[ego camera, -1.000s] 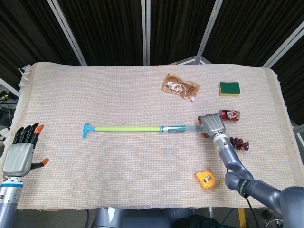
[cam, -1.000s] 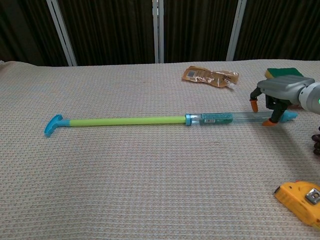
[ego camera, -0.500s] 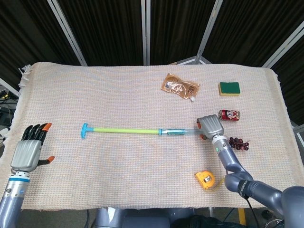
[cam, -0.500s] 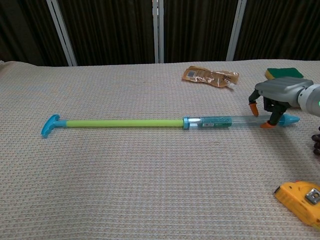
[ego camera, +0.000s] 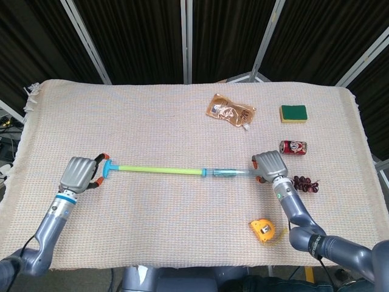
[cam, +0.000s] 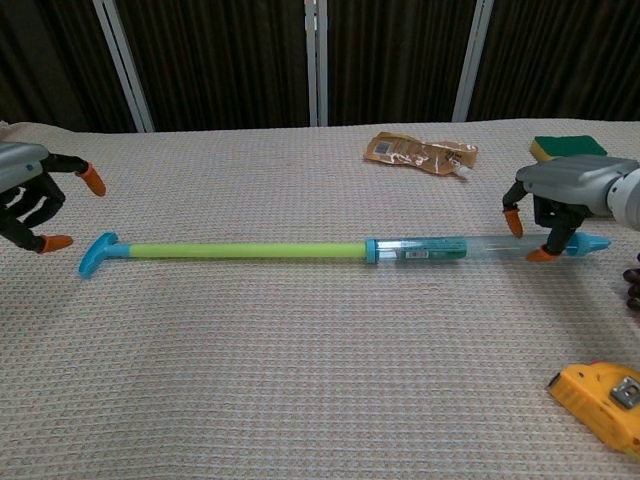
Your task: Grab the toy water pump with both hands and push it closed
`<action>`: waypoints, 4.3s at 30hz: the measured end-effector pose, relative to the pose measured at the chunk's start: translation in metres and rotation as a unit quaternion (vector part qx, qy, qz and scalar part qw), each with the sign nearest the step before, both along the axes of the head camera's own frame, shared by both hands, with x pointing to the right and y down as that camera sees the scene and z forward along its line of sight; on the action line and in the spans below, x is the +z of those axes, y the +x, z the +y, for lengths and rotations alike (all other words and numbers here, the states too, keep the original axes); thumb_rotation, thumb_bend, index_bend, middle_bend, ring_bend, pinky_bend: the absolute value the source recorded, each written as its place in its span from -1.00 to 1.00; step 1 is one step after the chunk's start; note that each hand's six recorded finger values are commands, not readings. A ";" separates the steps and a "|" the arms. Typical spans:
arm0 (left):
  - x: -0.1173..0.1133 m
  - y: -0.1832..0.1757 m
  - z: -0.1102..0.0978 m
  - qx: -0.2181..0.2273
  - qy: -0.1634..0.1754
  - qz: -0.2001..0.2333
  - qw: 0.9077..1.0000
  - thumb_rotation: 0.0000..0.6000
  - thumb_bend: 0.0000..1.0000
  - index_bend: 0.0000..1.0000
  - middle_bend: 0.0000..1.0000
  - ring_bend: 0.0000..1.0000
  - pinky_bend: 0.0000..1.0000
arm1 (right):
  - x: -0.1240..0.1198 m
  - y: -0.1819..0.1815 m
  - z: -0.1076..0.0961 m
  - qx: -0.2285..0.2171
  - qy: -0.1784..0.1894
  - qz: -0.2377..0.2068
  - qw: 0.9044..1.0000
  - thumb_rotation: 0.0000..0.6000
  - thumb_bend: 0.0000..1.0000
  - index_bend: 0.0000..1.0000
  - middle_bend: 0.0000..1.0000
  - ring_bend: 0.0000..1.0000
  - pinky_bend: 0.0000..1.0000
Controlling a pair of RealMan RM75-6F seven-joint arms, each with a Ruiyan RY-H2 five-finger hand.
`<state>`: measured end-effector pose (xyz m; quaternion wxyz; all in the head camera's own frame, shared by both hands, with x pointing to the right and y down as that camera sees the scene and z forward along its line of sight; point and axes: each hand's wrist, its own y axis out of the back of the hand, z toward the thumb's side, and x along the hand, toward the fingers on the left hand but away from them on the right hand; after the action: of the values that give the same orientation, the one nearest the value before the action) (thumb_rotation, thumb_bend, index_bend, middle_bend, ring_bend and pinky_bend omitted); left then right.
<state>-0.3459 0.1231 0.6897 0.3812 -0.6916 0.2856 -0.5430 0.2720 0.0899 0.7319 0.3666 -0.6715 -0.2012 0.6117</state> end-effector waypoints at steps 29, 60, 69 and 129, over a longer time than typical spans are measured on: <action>0.073 0.032 -0.014 0.001 -0.054 -0.015 0.998 1.00 -0.18 -0.18 0.58 0.56 0.95 | -0.004 0.001 0.001 0.008 -0.002 0.007 1.000 1.00 -0.36 0.32 1.00 1.00 1.00; 0.046 0.076 -0.026 -0.009 -0.039 0.039 0.998 1.00 0.05 0.50 0.61 0.56 0.95 | -0.033 -0.052 0.006 -0.009 -0.010 -0.050 0.999 1.00 -0.35 0.33 1.00 1.00 1.00; 0.040 0.105 -0.024 0.002 -0.043 0.057 0.997 1.00 0.05 0.50 0.61 0.56 0.95 | -0.041 -0.076 0.002 -0.016 -0.004 -0.062 0.998 1.00 -0.35 0.33 1.00 1.00 1.00; -0.118 -0.053 0.044 -0.105 0.068 0.037 0.991 1.00 -1.00 -1.00 -1.00 -1.00 -1.00 | -0.172 0.057 0.057 0.011 0.221 -0.132 0.966 1.00 -1.00 -1.00 -1.00 -1.00 -1.00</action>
<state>-0.3987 0.1671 0.5721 0.3573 -0.6496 0.4070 -0.5335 0.3292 0.1470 0.5597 0.4691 -0.6465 -0.3856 0.4618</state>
